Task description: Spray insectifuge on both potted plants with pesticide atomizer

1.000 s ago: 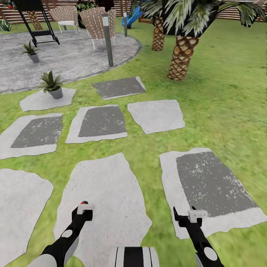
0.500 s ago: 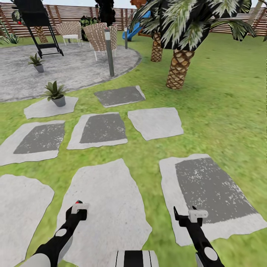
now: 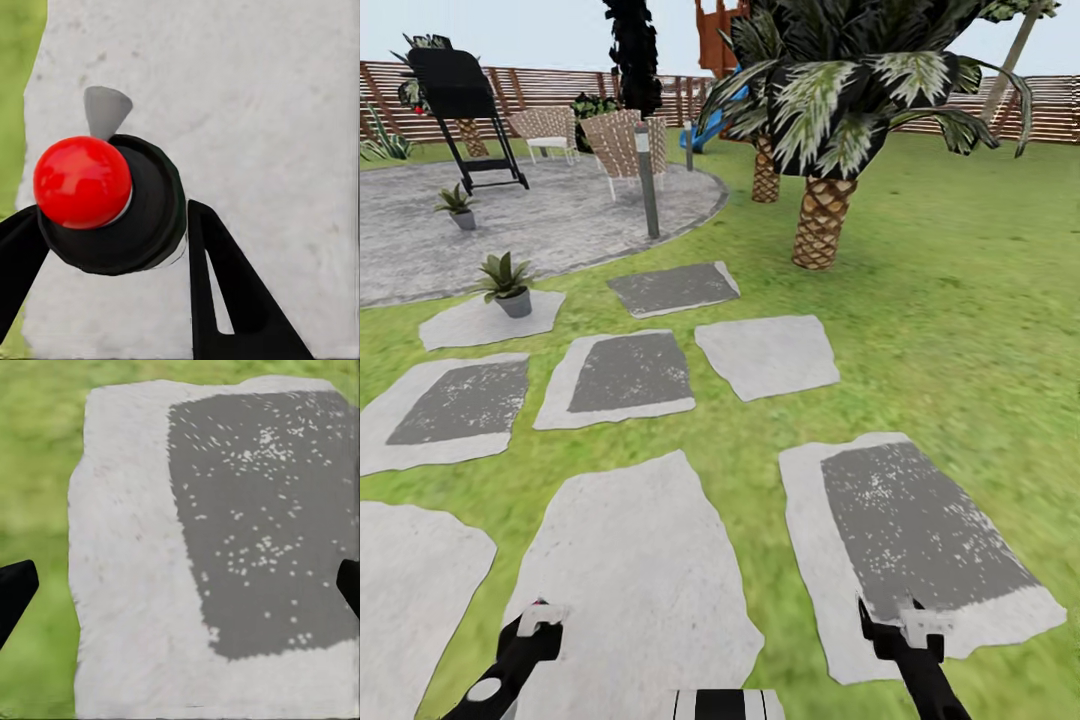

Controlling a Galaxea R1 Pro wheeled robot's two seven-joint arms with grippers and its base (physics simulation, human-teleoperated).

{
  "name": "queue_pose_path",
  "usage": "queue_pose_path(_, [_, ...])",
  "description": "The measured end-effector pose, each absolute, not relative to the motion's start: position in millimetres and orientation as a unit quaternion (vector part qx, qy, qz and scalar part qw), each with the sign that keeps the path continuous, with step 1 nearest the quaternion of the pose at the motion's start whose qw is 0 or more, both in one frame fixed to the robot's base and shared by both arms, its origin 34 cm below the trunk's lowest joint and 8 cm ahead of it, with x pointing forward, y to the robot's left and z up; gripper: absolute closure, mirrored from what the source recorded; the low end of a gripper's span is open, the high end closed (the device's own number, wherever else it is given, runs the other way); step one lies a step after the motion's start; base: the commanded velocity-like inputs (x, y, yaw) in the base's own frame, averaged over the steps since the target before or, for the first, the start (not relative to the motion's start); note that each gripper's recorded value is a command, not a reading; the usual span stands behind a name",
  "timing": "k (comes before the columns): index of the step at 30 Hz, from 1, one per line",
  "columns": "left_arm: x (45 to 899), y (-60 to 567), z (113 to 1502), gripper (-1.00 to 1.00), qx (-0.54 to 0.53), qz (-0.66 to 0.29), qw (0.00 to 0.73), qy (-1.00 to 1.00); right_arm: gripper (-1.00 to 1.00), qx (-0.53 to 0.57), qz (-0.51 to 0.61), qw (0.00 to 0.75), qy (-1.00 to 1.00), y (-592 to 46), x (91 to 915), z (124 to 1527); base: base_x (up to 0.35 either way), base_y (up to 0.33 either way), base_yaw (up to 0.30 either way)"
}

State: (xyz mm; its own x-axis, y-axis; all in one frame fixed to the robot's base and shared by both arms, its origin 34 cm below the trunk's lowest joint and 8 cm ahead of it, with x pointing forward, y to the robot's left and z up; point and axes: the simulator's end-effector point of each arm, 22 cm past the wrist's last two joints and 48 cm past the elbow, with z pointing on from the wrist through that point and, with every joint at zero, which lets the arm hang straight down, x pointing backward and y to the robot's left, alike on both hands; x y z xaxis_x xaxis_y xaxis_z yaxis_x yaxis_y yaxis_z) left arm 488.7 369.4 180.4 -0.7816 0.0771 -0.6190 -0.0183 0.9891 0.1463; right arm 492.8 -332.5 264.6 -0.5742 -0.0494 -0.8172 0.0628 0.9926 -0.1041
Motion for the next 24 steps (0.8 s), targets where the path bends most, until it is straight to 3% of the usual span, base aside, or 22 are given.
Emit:
queue_pose_path(5, [441.0,374.0,173.7,1.0,-0.017,0.071,0.309,0.948,-1.0,0.009,-0.062,0.431,0.9,-334.9,438.1,239.2,0.0,0.0,-0.114])
queue_pose_path(7, [414.5,375.0,168.4,1.0,-0.032,0.07,0.294,0.953,-1.0,0.005,-0.056,0.456,0.888,-326.6,402.9,230.9,0.0,0.0,-0.043])
queue_pose_path(24, [409.7,373.4,197.9,1.0,-0.035,0.069,0.29,0.954,-1.0,0.006,-0.05,0.437,0.898,-319.8,380.8,246.4,0.0,0.0,-0.003])
